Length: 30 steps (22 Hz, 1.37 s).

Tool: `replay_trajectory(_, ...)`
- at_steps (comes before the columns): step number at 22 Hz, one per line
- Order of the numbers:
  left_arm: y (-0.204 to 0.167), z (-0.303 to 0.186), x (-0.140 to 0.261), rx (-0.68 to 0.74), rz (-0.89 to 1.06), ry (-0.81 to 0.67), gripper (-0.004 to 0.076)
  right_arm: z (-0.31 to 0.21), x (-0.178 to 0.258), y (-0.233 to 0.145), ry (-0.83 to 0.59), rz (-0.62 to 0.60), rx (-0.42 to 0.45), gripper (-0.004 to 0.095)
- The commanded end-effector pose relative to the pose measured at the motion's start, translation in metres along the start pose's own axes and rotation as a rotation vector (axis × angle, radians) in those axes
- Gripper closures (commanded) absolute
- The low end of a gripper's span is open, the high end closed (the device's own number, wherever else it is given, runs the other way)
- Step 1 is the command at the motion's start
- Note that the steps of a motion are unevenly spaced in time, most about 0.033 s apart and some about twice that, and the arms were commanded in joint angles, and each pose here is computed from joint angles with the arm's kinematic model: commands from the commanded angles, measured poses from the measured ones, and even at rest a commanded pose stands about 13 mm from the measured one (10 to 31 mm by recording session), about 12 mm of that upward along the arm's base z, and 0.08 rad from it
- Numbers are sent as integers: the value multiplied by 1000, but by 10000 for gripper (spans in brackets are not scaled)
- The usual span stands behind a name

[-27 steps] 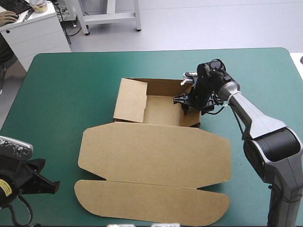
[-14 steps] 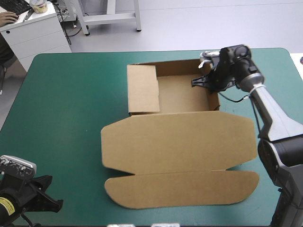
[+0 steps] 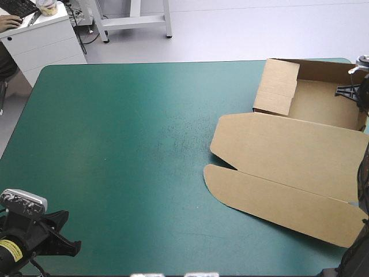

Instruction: Fold the box

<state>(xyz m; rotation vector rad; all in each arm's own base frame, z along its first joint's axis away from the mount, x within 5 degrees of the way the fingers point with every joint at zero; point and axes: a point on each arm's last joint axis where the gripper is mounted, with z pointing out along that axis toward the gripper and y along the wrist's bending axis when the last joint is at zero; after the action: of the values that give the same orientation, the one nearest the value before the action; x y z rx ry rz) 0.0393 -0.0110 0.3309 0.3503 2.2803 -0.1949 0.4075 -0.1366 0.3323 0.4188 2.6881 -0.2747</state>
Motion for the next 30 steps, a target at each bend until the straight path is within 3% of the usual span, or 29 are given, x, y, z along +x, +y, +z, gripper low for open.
replay_trajectory(1, -1, -4, -11, 15, -10, -71, 727, -17, -6, -23, -85, 41, 29, 929)
replay_trajectory(7, -2, -4, -10, 24, -14, -66, 727, -1, -8, -36, -80, 47, 39, 882)
replay_trajectory(10, -2, -4, -11, 25, -14, -74, 727, 6, -5, -37, -39, 21, 40, 674)
replay_trajectory(15, -3, -4, -11, 29, -16, -76, 727, 2, -1, -46, 9, 73, 55, 92)
replay_trajectory(17, -3, -4, -11, 29, -16, -74, 727, -14, -2, -46, -31, 97, 23, 43)
replay_trajectory(20, -2, -4, -12, 22, -12, -79, 727, -50, 1, -42, -110, 106, -41, 90)
replay_trajectory(22, -1, -4, -13, 7, -5, -91, 727, -81, 6, -38, -174, 121, -109, 225)
replay_trajectory(24, 1, -4, -13, -14, 5, -98, 727, -125, 22, -22, -258, 67, -262, 612)
replay_trajectory(26, 1, -4, -14, -17, 7, -101, 727, -155, 43, -1, -320, -28, -365, 922)
replay_trajectory(30, 1, -5, -15, -13, 7, -128, 727, -215, 103, 41, -479, -203, -512, 913)
